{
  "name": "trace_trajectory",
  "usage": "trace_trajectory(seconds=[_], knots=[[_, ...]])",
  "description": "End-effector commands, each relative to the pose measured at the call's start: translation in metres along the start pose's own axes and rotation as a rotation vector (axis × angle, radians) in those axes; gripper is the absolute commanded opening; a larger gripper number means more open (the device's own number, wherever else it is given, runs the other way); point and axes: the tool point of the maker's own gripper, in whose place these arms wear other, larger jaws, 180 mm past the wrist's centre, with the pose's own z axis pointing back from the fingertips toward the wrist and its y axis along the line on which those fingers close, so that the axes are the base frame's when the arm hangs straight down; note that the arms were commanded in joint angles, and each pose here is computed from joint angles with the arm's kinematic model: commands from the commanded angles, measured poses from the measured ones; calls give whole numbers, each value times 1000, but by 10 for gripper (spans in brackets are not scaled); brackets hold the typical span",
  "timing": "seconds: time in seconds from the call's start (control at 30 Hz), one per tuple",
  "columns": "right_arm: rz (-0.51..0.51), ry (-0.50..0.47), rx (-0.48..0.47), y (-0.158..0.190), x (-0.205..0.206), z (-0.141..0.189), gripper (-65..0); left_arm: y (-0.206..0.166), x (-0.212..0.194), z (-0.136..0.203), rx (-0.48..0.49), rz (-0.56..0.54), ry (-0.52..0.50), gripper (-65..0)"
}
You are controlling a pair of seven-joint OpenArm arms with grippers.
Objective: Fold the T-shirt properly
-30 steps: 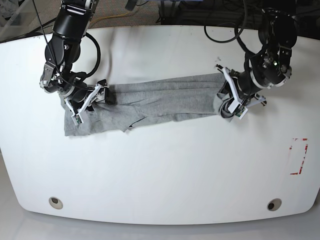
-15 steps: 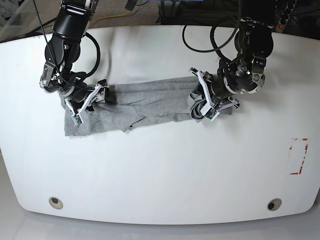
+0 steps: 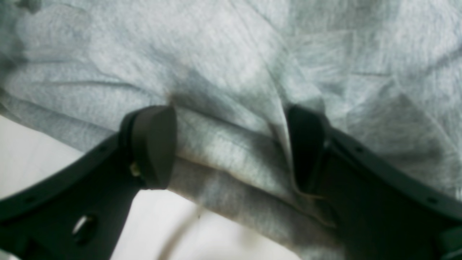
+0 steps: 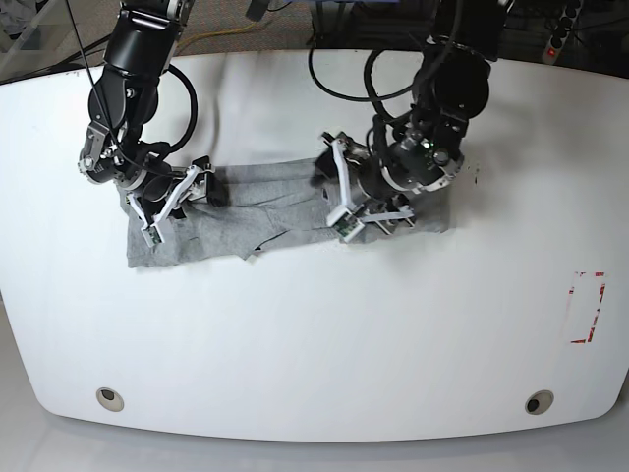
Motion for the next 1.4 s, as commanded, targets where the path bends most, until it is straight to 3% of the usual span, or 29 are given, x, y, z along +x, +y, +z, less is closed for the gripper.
trace_trajectory(seconds=[0.0, 0.1, 0.23, 0.4, 0.63, 0.77, 0.93, 1.07, 1.2, 1.37], knots=[[6, 150, -32, -5, -33, -1, -192, -13, 35, 7, -9, -105, -85, -187], [7, 149, -32, -5, -32, -1, -192, -29, 44, 12, -13, -224, -95, -199], [6, 148, -31, -5, -32, -1, -192, -15, 48, 20, 56, -256, -99, -204], [20, 128, -35, -4, -23, 2, -192, 41, 37, 38, 189, -159, -87, -204], [63, -49, -30, 6, 34, 46, -192, 111, -17, 74, 348, 98, -52, -204], [29, -86, -76, -12, 50, 72, -192, 124, -39, 86, 317, 291, -111, -235], [-55, -159, -177, -56, 68, 105, -184, 131, -58, 87, 253, 469, -166, -428], [-122, -125, -172, -85, 64, 104, -189, 137, -79, 81, 228, 583, -166, -536], [-220, -144, -147, -104, 53, 97, -190, 133, -101, 66, 189, 663, -129, -544], [-295, -153, -110, -107, 38, 80, -190, 126, -108, 57, 134, 633, -107, -544]])
